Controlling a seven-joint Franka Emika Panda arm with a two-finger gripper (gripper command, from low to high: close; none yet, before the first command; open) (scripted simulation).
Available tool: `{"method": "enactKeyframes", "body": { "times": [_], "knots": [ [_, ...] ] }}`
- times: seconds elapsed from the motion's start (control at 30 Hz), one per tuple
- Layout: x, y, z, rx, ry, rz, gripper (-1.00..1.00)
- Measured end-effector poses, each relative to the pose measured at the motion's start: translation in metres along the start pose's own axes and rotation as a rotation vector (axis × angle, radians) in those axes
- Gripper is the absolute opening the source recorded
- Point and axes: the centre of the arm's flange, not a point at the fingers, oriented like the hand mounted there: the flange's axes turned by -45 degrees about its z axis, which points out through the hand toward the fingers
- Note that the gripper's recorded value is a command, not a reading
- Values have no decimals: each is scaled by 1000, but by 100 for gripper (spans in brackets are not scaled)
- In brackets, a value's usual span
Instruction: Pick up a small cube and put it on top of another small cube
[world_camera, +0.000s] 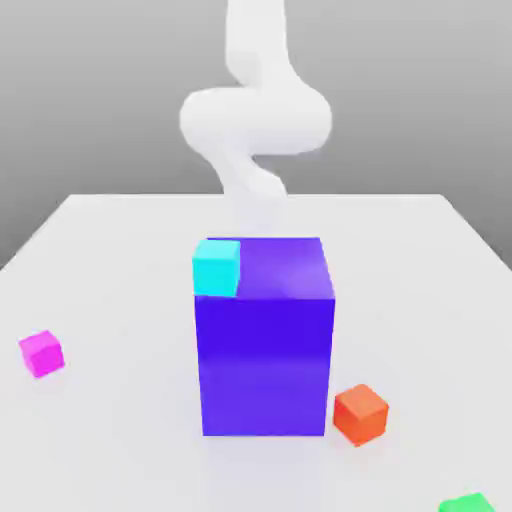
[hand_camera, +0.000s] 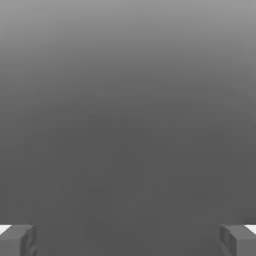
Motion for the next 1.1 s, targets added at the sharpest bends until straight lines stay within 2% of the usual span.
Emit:
{"method": "enactKeyframes", "body": {
  "times": [0.17, 0.33, 0.6, 0.73, 0.93, 0.97, 1.1],
  "knots": [
    [-35, 86, 107, -95, -159, 132, 0],
    [-105, 175, 187, -170, -311, 277, 0],
    [-282, 294, 255, -261, -544, 556, 0],
    [-379, 319, 269, -279, -656, 682, 0],
    [-435, 322, 312, -281, -682, 704, 0],
    [-441, 322, 318, -281, -683, 705, -100],
    [-441, 321, 318, -281, -683, 705, -100]
  ]
}}
